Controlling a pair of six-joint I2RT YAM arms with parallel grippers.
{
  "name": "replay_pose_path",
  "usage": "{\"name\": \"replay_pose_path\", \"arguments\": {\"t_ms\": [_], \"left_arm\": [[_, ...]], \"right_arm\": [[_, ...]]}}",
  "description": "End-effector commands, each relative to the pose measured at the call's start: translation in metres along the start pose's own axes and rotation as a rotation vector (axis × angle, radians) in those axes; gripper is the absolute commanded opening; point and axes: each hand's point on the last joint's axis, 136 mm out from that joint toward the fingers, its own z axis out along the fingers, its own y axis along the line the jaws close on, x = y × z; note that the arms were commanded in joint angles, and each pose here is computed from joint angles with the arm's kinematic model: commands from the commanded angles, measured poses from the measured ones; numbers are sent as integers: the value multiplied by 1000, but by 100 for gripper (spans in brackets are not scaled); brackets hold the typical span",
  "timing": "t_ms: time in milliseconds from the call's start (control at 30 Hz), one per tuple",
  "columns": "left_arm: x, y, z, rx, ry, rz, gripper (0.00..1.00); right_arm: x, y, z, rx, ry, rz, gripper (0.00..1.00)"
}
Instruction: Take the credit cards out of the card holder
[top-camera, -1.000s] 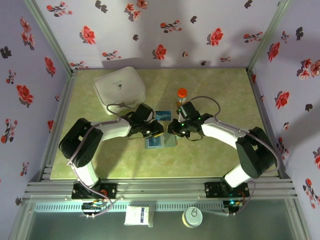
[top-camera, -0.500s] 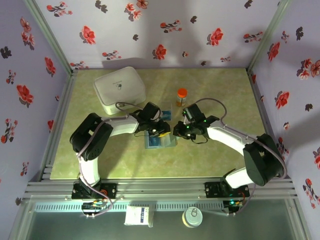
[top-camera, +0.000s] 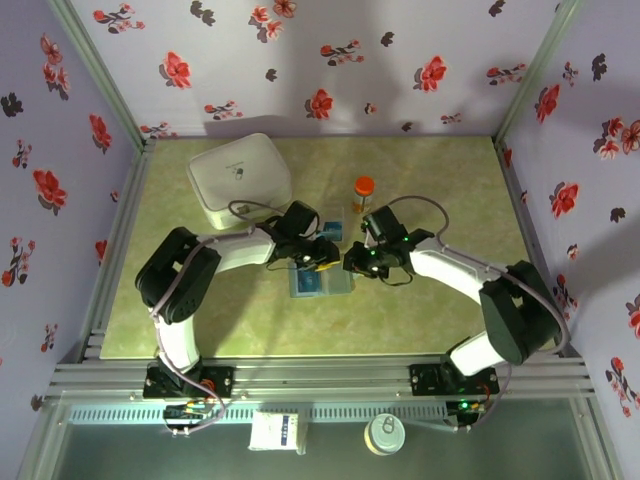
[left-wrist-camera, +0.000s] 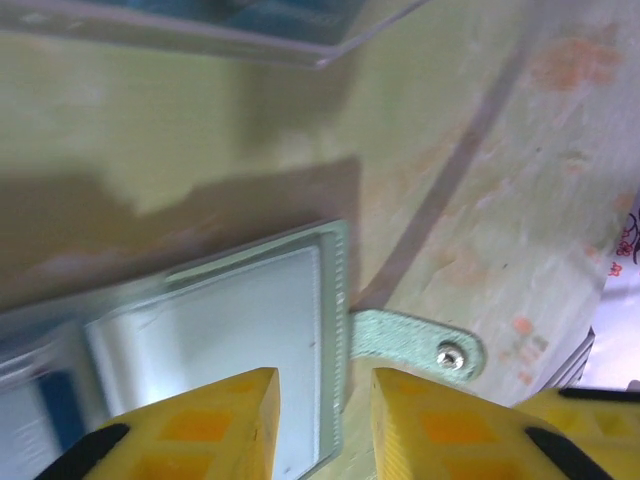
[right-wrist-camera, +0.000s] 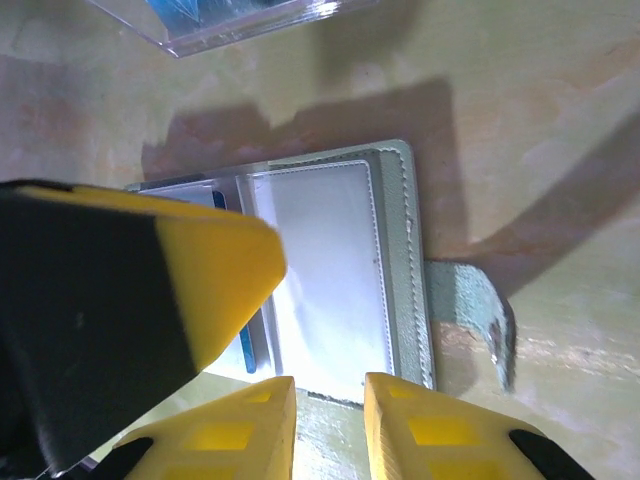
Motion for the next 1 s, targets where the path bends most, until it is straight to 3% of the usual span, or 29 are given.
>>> {"name": "replay_pose_path", "arguments": {"t_ms": [0, 567, 967], "left_arm": [[0, 10, -19, -15, -31, 3, 28], [16, 65, -52, -88, -93, -77, 20], [23, 89, -50, -174, -67, -65, 3]], "right_arm": [[-4, 22, 8, -44, 18, -31, 26], [7, 59, 55, -58, 130, -100, 26], [10, 65, 67, -84, 153, -95, 25]]}}
